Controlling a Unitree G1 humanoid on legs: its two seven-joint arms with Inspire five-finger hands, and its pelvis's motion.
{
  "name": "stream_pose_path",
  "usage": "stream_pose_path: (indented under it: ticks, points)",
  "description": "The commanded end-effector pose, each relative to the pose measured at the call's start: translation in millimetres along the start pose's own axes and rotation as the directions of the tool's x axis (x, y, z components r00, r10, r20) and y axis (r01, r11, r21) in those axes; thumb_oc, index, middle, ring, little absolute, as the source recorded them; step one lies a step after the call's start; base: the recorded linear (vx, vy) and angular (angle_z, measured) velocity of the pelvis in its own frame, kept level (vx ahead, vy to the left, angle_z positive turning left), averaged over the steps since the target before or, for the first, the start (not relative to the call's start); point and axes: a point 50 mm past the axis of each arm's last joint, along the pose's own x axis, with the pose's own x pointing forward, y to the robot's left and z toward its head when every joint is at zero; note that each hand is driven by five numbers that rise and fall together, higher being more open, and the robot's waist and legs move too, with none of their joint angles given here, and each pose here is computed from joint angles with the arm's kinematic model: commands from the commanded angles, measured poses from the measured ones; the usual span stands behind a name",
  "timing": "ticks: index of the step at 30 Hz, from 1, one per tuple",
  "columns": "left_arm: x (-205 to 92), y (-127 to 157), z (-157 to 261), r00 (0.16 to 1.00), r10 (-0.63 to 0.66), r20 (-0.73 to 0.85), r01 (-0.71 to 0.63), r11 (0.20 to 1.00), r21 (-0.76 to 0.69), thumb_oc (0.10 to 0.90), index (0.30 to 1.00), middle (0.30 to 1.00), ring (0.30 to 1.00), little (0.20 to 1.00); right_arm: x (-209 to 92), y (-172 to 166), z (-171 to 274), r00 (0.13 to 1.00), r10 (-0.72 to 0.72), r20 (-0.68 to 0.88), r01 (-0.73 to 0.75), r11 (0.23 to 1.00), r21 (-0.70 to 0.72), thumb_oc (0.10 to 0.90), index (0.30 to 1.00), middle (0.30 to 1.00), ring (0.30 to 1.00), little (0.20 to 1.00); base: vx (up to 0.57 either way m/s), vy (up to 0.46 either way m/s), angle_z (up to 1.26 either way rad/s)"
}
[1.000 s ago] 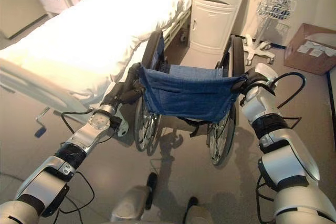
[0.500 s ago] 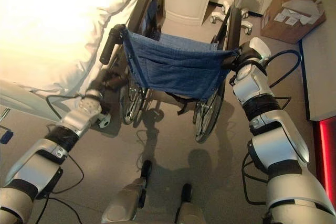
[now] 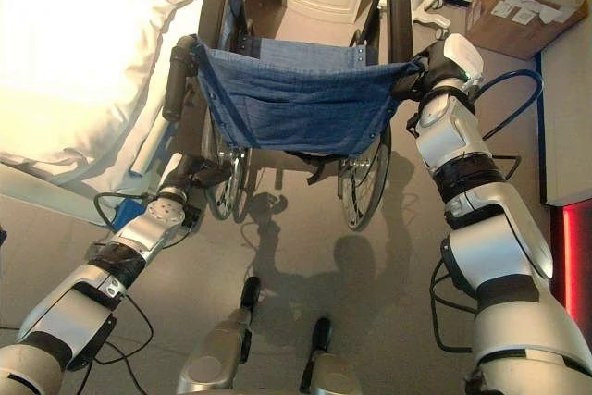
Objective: Push the wheelchair next to the bed
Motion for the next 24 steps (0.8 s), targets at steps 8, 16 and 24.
stream_pose_path:
  ticks: [8, 16, 24]
  points:
    - [-8, 10, 40, 0.968, 0.010, 0.251, 0.013, 0.996, -0.093, 0.800, 0.900, 0.900, 0.900, 0.900, -34, 78, 24, 0.904, 0.387, 0.184, -0.428, 0.816, 0.389, 0.800, 0.900, 0.900, 0.900, 0.900, 0.01, -0.019, -0.02]
    - [-20, -10, -4, 0.979, -0.061, 0.195, 0.081, 0.992, -0.095, 0.800, 0.900, 0.900, 0.900, 0.900, -35, 62, 15, 0.906, 0.362, 0.220, -0.423, 0.749, 0.509, 0.800, 0.900, 0.900, 0.900, 0.900, 0.02, -0.025, -0.02]
    - [-43, -38, -75, 0.987, -0.160, 0.004, 0.160, 0.982, -0.100, 0.800, 0.900, 0.900, 0.900, 0.900, -33, 36, 6, 0.911, 0.314, 0.266, -0.411, 0.734, 0.540, 0.800, 0.900, 0.900, 0.900, 0.900, 0.04, -0.006, -0.08]
